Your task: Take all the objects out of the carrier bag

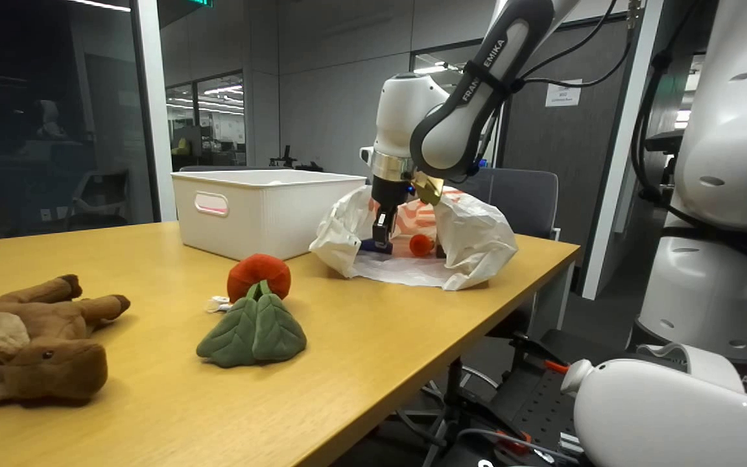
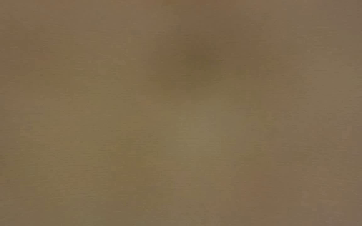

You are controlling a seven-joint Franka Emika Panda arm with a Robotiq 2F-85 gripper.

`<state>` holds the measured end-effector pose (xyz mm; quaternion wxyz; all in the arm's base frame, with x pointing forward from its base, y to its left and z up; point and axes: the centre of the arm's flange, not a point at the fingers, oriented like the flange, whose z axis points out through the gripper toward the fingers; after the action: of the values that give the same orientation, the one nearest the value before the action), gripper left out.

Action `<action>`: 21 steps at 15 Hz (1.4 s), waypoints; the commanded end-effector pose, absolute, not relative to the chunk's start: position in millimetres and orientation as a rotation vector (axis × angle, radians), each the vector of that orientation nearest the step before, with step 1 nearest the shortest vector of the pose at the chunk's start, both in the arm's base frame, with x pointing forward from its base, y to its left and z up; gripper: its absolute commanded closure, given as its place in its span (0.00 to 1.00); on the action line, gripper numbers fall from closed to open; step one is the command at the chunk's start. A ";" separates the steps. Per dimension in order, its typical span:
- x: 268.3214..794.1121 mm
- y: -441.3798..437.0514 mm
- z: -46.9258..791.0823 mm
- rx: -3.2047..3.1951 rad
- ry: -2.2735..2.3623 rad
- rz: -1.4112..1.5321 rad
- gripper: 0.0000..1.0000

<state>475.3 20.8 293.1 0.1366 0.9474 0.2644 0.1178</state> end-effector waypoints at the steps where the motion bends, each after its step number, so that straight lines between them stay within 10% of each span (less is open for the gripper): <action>1: 466.0 16.9 312.7 2.759 0.760 0.313 0.97; 21: 390.8 14.5 424.4 2.606 1.113 -0.583 0.95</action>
<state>395.8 13.4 396.6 0.1773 0.9055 0.3485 -0.1650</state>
